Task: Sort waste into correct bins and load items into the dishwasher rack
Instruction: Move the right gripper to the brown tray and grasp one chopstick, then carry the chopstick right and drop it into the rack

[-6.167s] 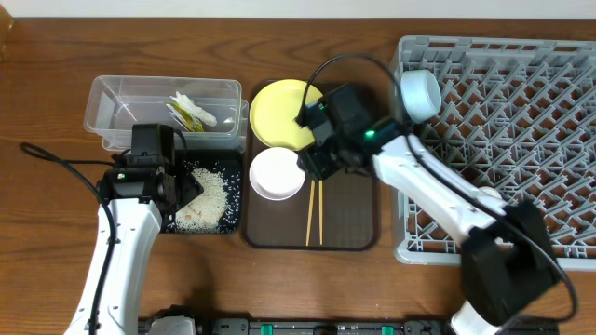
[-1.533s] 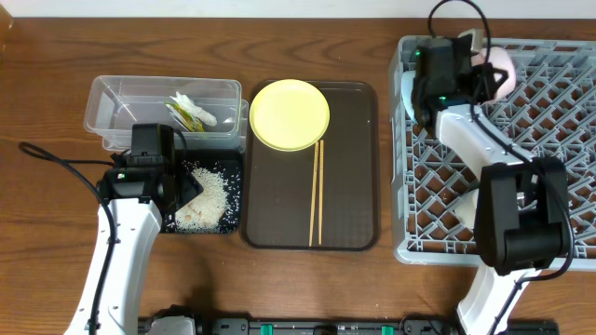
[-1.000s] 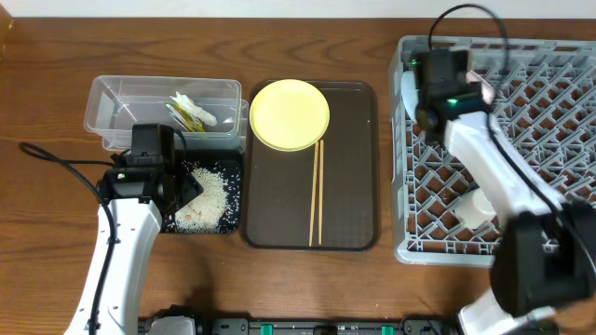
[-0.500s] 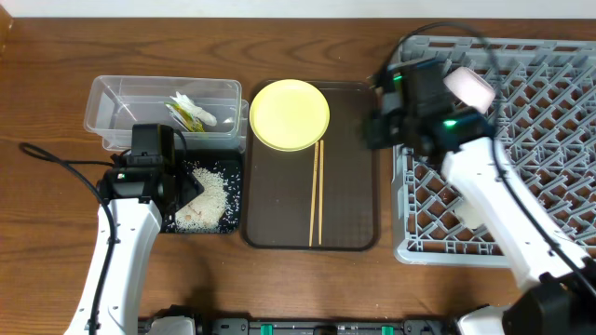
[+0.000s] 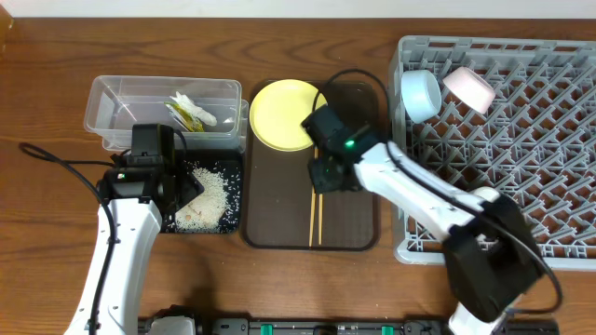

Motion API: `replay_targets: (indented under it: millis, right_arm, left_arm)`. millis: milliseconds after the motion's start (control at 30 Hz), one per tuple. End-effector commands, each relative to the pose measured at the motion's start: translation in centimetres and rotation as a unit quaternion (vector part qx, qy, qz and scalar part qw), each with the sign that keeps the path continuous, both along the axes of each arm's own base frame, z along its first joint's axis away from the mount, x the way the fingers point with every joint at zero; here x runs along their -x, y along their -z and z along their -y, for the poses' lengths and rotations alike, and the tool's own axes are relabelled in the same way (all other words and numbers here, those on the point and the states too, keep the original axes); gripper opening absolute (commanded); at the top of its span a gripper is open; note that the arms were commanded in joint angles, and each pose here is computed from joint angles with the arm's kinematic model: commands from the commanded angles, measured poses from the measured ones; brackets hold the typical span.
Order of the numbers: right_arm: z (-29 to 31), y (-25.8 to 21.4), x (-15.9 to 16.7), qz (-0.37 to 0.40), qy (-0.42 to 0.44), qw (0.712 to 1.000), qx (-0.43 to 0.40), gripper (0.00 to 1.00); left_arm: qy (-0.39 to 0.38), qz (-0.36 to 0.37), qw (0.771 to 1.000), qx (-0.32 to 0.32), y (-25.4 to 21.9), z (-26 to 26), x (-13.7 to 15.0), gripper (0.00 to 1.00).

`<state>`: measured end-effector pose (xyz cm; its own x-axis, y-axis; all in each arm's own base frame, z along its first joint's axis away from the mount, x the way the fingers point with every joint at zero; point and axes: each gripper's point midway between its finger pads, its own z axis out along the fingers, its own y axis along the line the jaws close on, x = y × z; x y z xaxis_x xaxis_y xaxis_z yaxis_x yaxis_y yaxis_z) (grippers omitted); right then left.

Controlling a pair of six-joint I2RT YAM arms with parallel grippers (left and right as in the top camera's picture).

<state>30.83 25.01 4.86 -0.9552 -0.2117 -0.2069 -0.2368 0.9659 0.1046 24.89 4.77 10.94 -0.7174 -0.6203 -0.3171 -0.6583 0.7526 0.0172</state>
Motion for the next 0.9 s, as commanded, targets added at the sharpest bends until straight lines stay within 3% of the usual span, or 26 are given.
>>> replay_targets:
  millis: [0, 233, 400, 467, 500, 567, 867]
  right_arm:
    - [-0.1, 2.2, 0.7, -0.020, 0.041, 0.999, 0.021, 0.50]
    - [0.5, 4.6, 1.0, -0.038, 0.070, 0.996, 0.049, 0.49]
    - [1.7, 4.9, 0.8, -0.026, 0.086, 0.993, 0.080, 0.39]
    - [2.0, 4.9, 0.9, -0.029, 0.086, 0.992, 0.087, 0.28]
    - [2.1, 4.9, 1.1, -0.031, 0.086, 0.992, 0.090, 0.16]
    - [2.4, 4.9, 1.4, -0.037, 0.086, 0.991, 0.096, 0.01]
    - [2.9, 3.3, 0.9, -0.026, 0.098, 0.991, 0.084, 0.01]
  left_arm:
    - [-0.006, 0.006, 1.000, -0.004, -0.4, -0.3, -0.1, 0.87]
    - [-0.006, 0.006, 1.000, -0.004, -0.4, -0.3, -0.1, 0.87]
    - [-0.006, 0.006, 1.000, -0.004, -0.4, -0.3, -0.1, 0.87]
    - [-0.006, 0.006, 1.000, -0.004, -0.4, -0.3, -0.1, 0.87]
    - [-0.006, 0.006, 1.000, -0.004, -0.4, -0.3, -0.1, 0.87]
    - [-0.006, 0.006, 1.000, -0.004, -0.4, -0.3, -0.1, 0.87]
    - [-0.006, 0.005, 1.000, -0.004, -0.4, -0.3, -0.1, 0.87]
